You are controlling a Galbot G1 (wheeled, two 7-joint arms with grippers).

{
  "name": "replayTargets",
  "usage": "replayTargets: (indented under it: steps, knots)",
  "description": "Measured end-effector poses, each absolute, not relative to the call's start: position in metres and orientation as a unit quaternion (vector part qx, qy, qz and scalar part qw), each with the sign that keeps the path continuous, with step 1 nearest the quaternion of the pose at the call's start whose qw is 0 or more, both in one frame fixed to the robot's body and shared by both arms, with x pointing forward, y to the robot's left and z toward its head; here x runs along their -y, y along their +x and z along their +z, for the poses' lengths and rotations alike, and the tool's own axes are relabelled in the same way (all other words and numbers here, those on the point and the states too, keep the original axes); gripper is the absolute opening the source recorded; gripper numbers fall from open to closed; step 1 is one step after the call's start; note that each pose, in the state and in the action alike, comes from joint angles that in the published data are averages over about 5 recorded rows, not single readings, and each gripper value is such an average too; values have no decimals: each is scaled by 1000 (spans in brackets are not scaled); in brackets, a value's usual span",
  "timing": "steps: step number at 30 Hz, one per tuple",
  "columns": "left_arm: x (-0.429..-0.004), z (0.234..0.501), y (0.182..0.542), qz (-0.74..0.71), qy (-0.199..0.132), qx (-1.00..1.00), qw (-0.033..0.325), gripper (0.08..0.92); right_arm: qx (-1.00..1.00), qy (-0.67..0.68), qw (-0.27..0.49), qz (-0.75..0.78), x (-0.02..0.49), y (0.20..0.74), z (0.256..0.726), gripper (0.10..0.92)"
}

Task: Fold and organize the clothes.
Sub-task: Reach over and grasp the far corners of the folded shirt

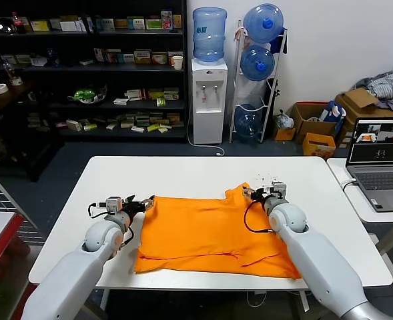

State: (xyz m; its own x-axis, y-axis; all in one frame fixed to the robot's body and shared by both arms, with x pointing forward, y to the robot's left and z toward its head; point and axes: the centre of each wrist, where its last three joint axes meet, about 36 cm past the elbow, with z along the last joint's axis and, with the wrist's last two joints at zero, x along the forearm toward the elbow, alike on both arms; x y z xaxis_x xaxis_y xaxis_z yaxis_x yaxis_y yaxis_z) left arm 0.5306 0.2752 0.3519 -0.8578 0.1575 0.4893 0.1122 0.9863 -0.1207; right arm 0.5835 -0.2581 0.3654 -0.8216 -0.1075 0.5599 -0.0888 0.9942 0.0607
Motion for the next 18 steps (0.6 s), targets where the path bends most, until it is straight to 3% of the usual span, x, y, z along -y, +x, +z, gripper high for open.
replayTargets:
  steps: [13,18]
  knots:
    - [-264,346,542,38,-77,960,268,823,946,53,321,-4,256,586,359,817]
    - [-262,341,542,33,-79,958,275,823,942,56,330,-2,253,585,360,736]
